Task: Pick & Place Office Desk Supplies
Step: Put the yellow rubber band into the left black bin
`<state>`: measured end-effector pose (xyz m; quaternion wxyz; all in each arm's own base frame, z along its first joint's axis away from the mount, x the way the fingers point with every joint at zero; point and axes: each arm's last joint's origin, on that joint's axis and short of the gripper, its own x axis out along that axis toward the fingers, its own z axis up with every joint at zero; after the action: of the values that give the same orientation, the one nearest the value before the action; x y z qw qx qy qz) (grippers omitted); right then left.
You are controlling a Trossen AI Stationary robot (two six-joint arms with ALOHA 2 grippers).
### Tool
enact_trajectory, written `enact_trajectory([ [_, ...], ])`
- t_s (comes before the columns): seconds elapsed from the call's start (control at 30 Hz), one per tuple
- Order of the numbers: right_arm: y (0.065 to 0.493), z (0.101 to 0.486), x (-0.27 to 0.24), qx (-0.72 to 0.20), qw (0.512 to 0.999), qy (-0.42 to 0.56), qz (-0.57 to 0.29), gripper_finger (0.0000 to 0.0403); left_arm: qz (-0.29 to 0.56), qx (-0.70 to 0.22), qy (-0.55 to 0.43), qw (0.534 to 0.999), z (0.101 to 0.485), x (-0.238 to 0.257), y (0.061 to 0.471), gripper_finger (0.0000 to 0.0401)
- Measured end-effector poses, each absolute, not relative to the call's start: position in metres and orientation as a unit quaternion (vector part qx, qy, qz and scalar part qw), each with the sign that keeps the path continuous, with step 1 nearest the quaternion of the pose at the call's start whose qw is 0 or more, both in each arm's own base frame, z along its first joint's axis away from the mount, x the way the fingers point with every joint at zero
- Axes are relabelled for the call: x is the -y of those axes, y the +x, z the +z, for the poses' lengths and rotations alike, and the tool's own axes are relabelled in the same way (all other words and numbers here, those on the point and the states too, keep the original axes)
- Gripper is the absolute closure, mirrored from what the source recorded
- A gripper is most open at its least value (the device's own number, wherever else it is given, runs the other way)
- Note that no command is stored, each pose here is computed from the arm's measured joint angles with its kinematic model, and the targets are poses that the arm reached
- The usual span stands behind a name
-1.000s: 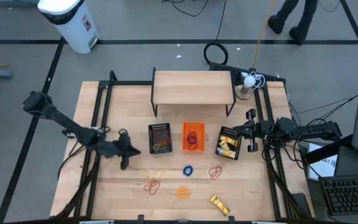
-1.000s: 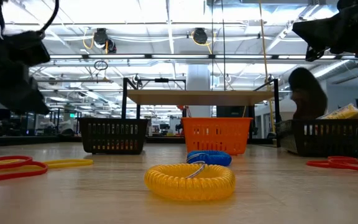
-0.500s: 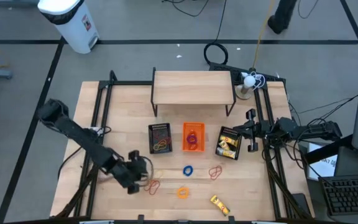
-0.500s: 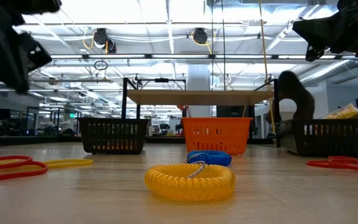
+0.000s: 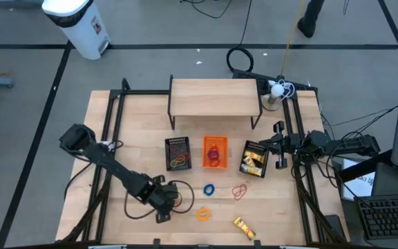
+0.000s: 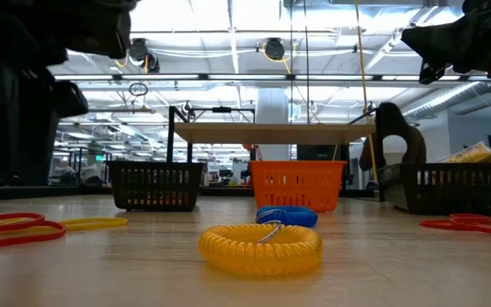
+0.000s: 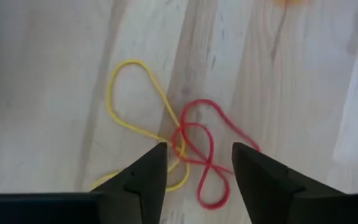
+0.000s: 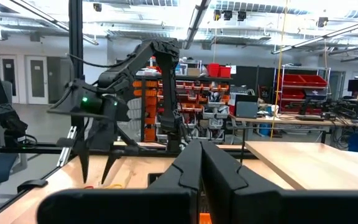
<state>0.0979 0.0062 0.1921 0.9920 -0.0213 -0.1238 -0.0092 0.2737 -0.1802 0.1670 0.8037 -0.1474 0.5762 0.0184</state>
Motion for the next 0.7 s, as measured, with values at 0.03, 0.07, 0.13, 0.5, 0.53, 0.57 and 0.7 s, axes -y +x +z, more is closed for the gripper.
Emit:
enact_trajectory([
  [0.03,0.098,0.192,-0.006,0.124,0.992,-0.022,-0.009,0.04,0.02,-0.582,-0.146,0.799,0.165,0.181,0.275,0.0216],
  [0.07,0.098,0.192,-0.006,0.124,0.992,-0.023,-0.01,0.0399,0.023,-0.588,-0.142,0.796,0.162,0.182,0.275,0.0215],
  [0.13,0.098,0.192,-0.006,0.124,0.992,-0.025,-0.01,0.0399,0.03,-0.596,-0.139,0.79,0.157,0.181,0.276,0.0215],
  [0.5,0.098,0.193,-0.006,0.127,0.991,-0.045,-0.013,0.0399,0.044,-0.612,-0.129,0.779,0.152,0.169,0.28,0.0215],
  [0.53,0.098,0.193,-0.006,0.127,0.991,-0.045,-0.013,0.0399,0.043,-0.612,-0.128,0.779,0.152,0.169,0.28,0.0215],
  [0.57,0.098,0.193,-0.006,0.127,0.991,-0.045,-0.013,0.0399,0.042,-0.612,-0.127,0.779,0.152,0.169,0.28,0.0215],
  [0.7,0.098,0.193,-0.006,0.127,0.991,-0.046,-0.013,0.0399,0.036,-0.623,-0.131,0.771,0.148,0.171,0.28,0.0215],
])
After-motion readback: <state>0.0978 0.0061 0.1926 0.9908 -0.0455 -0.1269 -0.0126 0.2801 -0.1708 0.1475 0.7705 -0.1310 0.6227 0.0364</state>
